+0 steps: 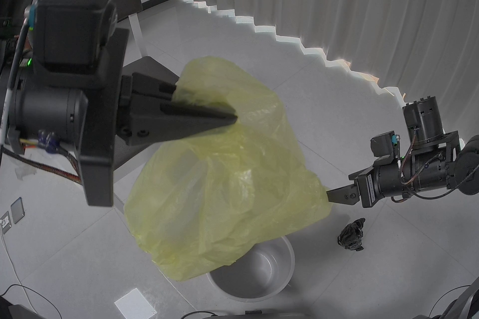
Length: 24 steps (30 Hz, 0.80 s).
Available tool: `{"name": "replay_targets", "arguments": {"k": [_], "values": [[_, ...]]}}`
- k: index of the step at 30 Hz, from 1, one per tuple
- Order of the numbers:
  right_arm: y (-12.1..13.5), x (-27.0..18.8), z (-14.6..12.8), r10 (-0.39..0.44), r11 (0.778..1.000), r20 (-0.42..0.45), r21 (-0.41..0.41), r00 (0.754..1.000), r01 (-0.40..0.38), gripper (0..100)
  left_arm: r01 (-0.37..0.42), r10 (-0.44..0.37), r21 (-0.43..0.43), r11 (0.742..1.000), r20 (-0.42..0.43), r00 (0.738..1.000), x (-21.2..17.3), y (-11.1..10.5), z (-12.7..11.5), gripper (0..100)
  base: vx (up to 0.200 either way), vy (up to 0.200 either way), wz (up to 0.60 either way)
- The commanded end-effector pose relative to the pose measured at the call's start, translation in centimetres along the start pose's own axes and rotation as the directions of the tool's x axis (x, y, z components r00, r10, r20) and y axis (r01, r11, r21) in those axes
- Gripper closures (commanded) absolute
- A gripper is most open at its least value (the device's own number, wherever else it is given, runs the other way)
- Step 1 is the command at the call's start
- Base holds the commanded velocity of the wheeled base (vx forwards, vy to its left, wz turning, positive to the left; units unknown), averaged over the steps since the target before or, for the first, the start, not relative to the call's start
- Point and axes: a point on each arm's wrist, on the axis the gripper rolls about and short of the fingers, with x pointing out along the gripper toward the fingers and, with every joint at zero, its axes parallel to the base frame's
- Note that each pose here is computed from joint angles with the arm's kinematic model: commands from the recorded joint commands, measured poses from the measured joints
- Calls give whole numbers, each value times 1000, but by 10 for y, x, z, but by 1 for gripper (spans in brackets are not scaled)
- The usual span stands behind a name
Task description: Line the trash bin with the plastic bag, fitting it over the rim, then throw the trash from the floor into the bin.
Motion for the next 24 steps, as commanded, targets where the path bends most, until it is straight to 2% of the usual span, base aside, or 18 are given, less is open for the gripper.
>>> {"name": "replay_targets", "arguments": {"k": [1, 6, 10, 24], "values": [[1, 13, 1, 9, 1000, 2, -5, 1000, -9, 0, -3, 3, 4, 1000, 8, 1000, -2, 0, 1, 100, 0, 0, 0], [1, 8, 25, 9, 1000, 138, 20, 990, -12, 0, 7, -7, 7, 1000, 11, 1000, -2, -3, 2, 100, 0, 0, 0], [-1, 2, 38, 1, 1000, 180, 19, 984, -5, 0, 9, -9, 5, 1000, 7, 1000, -1, -3, 1, 100, 0, 0, 0], [7, 32, 4, 39, 999, 21, 33, 999, -40, 0, -6, 5, 16, 1000, 32, 999, 1, 0, 4, 100, 0, 0, 0]]}}
